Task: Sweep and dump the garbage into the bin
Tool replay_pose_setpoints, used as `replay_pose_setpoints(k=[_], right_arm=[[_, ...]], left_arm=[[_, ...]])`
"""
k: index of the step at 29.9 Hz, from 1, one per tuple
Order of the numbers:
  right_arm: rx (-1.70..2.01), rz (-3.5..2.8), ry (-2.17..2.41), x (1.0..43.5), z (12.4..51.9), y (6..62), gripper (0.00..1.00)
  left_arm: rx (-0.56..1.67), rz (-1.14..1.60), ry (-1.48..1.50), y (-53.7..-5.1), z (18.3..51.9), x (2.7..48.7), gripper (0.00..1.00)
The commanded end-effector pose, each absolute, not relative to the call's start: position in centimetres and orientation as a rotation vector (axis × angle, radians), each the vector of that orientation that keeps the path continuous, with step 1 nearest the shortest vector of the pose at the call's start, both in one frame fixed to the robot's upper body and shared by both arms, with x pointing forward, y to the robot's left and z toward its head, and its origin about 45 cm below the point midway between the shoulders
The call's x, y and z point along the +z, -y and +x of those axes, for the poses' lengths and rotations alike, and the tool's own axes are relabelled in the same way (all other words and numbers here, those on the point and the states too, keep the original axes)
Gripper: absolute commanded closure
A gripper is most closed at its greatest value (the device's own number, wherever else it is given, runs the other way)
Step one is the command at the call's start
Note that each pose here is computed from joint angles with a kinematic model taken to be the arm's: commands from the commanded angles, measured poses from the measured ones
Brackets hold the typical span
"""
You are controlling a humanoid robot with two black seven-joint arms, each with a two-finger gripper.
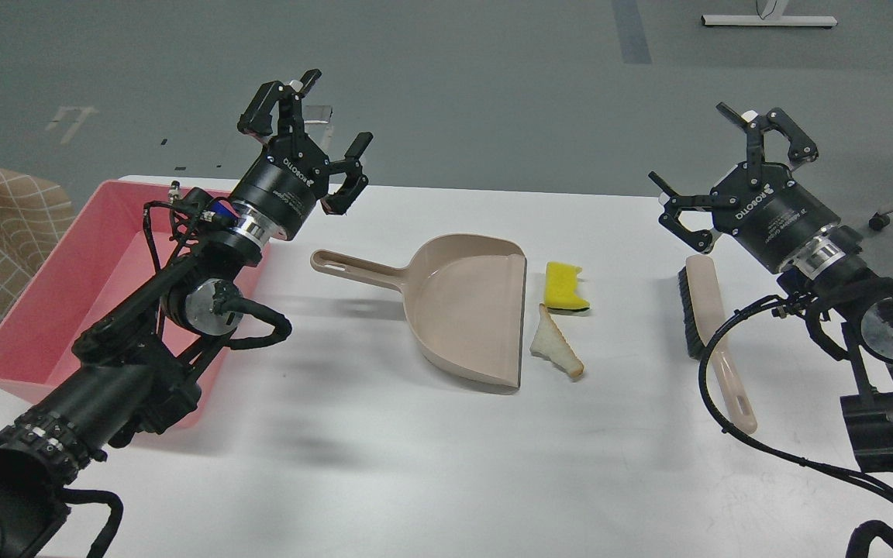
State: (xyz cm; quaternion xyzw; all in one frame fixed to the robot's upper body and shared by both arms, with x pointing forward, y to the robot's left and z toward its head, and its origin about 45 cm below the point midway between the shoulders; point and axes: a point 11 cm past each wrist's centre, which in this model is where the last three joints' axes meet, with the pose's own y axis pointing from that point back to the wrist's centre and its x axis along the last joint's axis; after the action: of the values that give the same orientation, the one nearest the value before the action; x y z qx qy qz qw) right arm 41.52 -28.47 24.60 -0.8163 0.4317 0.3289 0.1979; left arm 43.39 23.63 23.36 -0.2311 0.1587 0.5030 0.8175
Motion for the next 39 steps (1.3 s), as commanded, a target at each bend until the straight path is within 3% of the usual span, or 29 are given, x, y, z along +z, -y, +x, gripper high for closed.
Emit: replay_pose_setpoints(k=[1, 39], right_arm=[[0.921, -2.284, -1.211, 24.59, 41.56, 28.56, 0.00], [0.921, -2.286, -1.208, 24.60, 41.56, 28.44, 0.00]], left_arm=[[1.073, -0.494, -0.336, -23.64, 43.43, 23.41, 0.02], [1.085, -0.493, -0.325, -24.02, 43.53, 23.61, 0.02]])
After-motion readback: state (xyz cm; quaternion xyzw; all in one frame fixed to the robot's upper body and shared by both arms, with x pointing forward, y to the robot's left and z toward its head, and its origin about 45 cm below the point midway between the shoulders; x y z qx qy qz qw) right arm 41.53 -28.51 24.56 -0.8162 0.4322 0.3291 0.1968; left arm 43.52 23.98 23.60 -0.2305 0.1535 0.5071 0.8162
